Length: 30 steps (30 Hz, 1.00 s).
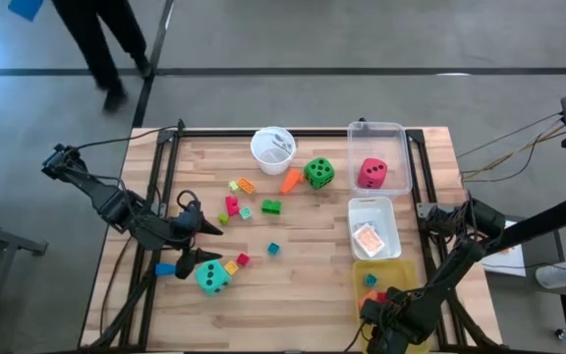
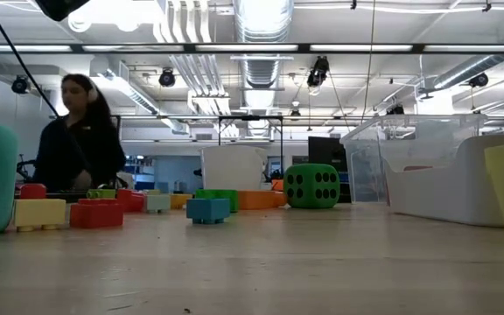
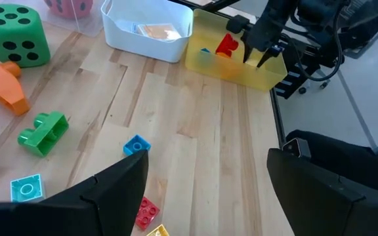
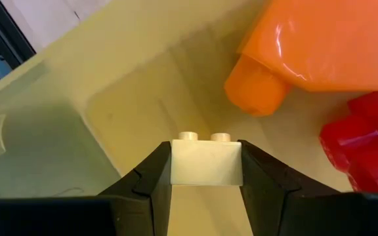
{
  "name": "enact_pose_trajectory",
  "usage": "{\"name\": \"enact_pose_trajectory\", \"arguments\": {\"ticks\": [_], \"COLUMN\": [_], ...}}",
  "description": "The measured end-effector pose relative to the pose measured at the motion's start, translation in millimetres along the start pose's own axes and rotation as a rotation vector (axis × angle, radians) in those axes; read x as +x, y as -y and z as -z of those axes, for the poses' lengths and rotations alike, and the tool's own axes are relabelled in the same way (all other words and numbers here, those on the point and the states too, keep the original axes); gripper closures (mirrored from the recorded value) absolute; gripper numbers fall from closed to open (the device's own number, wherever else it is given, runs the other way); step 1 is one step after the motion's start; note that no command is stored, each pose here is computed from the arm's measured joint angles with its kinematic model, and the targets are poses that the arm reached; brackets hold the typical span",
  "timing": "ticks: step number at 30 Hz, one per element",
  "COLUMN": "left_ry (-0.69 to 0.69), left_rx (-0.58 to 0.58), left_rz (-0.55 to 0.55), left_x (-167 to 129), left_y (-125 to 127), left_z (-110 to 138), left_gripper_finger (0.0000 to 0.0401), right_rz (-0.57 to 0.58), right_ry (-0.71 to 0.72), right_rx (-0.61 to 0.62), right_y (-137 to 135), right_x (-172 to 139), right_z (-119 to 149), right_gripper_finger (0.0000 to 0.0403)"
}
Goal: Pick & Place Toys
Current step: Put the yellow game piece into the yellow bin, then put the blue game piece into the yellow bin
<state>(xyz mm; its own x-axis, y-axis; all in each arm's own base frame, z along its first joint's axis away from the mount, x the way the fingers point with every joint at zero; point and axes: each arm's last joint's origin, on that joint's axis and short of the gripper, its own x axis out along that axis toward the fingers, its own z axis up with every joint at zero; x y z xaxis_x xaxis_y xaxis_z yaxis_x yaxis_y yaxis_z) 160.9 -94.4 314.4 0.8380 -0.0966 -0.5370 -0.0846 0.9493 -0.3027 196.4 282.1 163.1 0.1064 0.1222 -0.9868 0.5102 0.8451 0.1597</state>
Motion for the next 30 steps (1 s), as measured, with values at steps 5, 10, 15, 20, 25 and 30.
{"name": "enact_pose_trajectory", "arguments": {"ticks": [5,10,15,20,25,30], "left_ry": [0.000,0.000,0.000,0.000,0.000,0.000], "left_rx": [0.000,0.000,0.000,0.000,0.000,0.000], "left_rz": [0.000,0.000,0.000,0.000,0.000,0.000], "left_x": [0.0,0.0,0.0,0.0,0.0,0.0], "left_y": [0.0,0.0,0.0,0.0,0.0,0.0], "left_z": [0.0,0.0,0.0,0.0,0.0,0.1], "left_gripper_finger": [0.0087,0.0087,0.0087,0.0087,0.0087,0.0087], "right_rz": [0.000,0.000,-0.002,0.000,0.006,0.037], "right_ry": [0.000,0.000,-0.038,-0.072,-0.072,-0.072], "right_rx": [0.000,0.008,0.064,0.090,0.094,0.094], "right_y": [0.0,0.0,-0.1,0.1,0.7,-0.5], "right_x": [0.0,0.0,0.0,-0.1,-0.2,-8.0], "right_z": [0.0,0.0,0.7,1.3,1.1,0.9], "right_gripper_finger": [0.0272,0.0264,0.0184,0.0121,0.0091,0.0086]}}
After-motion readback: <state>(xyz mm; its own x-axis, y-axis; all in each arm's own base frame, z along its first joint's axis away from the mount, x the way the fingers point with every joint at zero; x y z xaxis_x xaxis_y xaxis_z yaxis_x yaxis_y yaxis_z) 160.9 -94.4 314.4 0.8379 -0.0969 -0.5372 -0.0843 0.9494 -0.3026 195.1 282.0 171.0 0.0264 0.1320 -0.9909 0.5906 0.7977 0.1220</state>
